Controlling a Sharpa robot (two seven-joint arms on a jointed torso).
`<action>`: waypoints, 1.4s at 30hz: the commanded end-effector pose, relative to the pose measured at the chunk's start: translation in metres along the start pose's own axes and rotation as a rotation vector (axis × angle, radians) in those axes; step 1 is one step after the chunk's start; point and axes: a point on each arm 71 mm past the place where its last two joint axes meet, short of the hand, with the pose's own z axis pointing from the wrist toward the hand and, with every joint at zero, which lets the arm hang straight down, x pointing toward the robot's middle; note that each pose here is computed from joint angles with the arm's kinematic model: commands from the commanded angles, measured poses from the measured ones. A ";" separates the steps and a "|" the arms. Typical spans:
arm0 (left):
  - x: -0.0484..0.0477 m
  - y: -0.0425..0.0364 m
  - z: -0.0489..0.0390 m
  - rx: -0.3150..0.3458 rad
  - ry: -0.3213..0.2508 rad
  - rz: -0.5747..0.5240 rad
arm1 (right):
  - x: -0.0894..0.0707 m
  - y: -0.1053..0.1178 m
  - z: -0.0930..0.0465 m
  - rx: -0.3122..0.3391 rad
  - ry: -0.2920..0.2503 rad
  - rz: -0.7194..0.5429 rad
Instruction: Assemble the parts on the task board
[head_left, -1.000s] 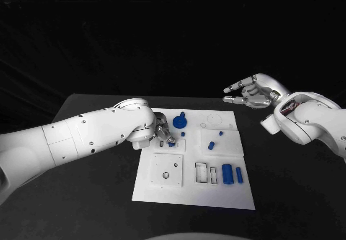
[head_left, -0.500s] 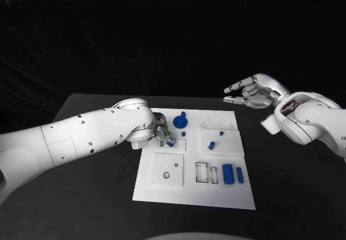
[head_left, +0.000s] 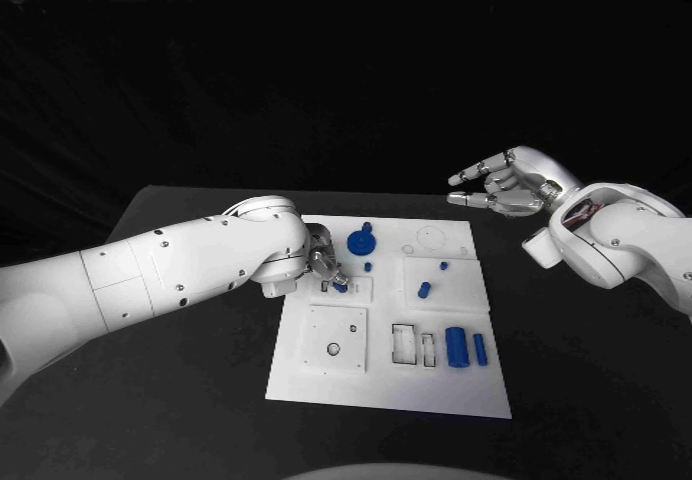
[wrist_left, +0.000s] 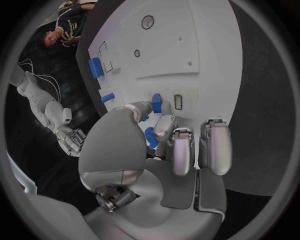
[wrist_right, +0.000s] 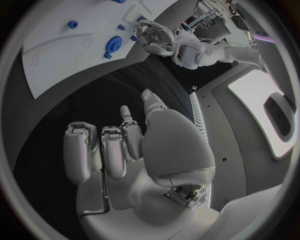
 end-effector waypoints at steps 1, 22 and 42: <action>0.0005 0.0086 -0.0005 -0.121 -0.022 -0.003 | 0.002 0.001 0.000 -0.007 0.017 0.001; 0.0099 0.0065 -0.0117 -0.036 -0.159 -0.055 | 0.002 0.000 0.000 -0.007 0.023 0.003; 0.0178 0.0132 -0.0158 0.013 -0.295 -0.093 | 0.002 -0.001 -0.001 -0.005 0.026 0.004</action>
